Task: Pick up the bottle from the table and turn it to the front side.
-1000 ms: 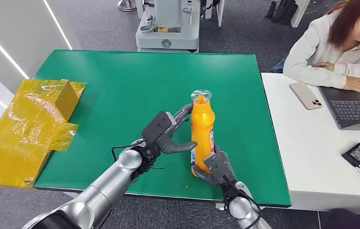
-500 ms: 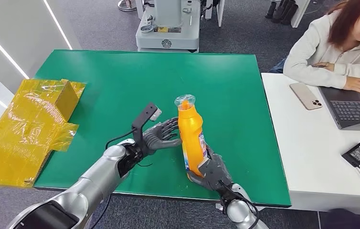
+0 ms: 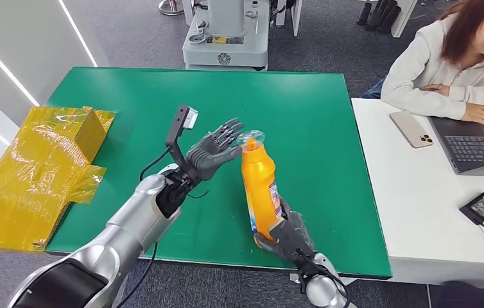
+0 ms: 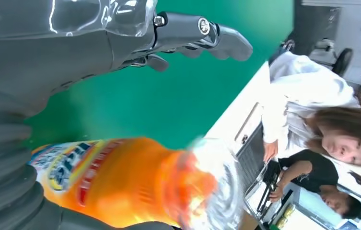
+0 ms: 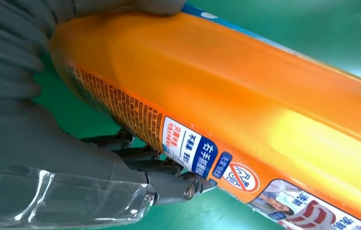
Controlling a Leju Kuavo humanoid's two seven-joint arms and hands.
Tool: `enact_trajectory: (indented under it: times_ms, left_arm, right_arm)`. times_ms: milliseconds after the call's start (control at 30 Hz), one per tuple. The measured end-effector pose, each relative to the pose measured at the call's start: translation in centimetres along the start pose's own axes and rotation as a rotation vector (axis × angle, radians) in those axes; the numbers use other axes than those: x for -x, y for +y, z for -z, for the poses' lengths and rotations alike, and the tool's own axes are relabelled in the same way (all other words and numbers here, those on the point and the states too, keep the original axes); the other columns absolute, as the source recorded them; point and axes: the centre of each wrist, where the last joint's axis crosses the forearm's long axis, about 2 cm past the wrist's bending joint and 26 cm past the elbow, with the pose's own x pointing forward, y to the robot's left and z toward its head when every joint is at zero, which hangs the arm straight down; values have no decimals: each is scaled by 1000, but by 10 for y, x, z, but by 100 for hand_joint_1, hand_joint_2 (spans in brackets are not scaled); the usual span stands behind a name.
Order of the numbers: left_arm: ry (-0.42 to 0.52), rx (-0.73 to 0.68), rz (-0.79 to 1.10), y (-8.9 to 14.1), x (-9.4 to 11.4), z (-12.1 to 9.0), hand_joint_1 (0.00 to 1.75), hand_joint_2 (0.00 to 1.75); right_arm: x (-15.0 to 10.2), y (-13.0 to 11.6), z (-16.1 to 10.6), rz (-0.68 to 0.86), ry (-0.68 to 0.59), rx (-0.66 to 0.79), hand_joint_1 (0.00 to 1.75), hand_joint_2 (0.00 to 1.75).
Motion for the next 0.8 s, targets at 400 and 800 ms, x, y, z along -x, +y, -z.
enact_trajectory:
  times_ms: [400,800]
  left_arm:
    - [79,115,369,-27,27,5,0,175]
    - [195,246,248,-24,26,1,175,175]
  right_arm:
    - [-1,4,-12,15,12,-1,172,175]
    - [2,4,-14,-4,20,-21,158,175]
